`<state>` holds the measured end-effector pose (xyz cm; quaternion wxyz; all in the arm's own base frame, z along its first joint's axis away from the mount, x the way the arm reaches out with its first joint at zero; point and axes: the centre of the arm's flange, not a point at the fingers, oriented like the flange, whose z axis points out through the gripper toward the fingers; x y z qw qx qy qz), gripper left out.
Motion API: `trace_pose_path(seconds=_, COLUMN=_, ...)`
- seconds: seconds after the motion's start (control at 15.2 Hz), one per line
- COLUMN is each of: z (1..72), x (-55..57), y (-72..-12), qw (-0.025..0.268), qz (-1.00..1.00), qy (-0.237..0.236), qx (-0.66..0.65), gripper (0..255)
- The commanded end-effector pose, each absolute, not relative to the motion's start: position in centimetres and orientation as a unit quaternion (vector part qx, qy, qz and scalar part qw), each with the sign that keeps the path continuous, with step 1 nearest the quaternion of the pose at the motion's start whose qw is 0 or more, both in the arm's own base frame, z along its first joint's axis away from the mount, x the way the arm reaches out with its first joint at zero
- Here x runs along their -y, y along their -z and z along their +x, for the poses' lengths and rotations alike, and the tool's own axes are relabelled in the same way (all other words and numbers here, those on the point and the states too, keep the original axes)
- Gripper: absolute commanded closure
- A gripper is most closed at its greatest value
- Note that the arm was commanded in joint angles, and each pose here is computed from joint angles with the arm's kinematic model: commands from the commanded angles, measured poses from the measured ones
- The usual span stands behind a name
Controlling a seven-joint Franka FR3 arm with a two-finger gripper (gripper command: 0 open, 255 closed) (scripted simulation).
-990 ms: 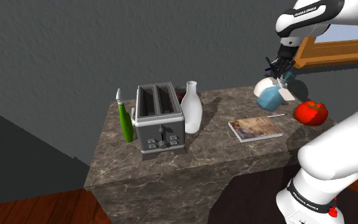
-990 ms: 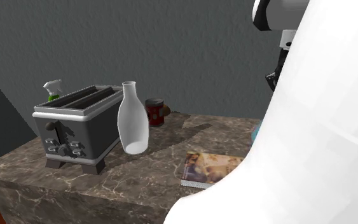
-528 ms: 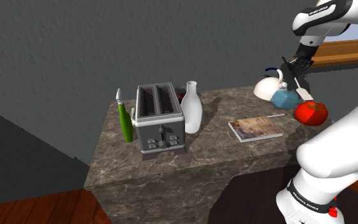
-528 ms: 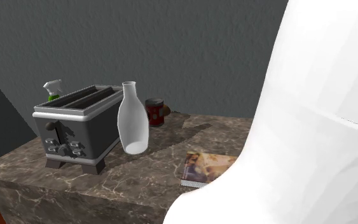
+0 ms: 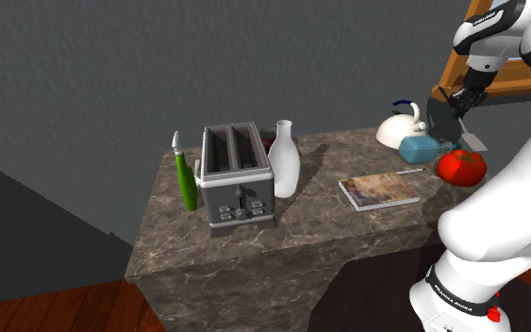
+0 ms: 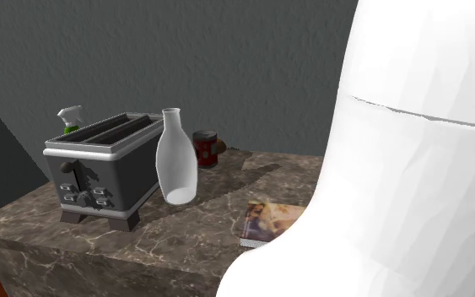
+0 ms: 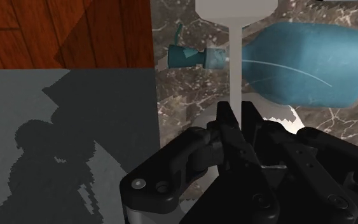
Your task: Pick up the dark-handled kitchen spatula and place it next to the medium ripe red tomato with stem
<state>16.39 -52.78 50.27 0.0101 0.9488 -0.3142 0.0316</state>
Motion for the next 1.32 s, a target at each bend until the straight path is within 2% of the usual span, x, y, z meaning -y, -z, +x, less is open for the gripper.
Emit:
trace_pose_path(seconds=0.0, z=16.2, x=52.9, y=-49.3, qw=0.01, qz=0.949, qy=-0.032, qx=0.314, gripper=255)
trace_pose_path(seconds=1.25, z=16.2, x=52.9, y=-39.2, qw=0.01, qz=0.949, qy=-0.032, qx=0.314, gripper=255)
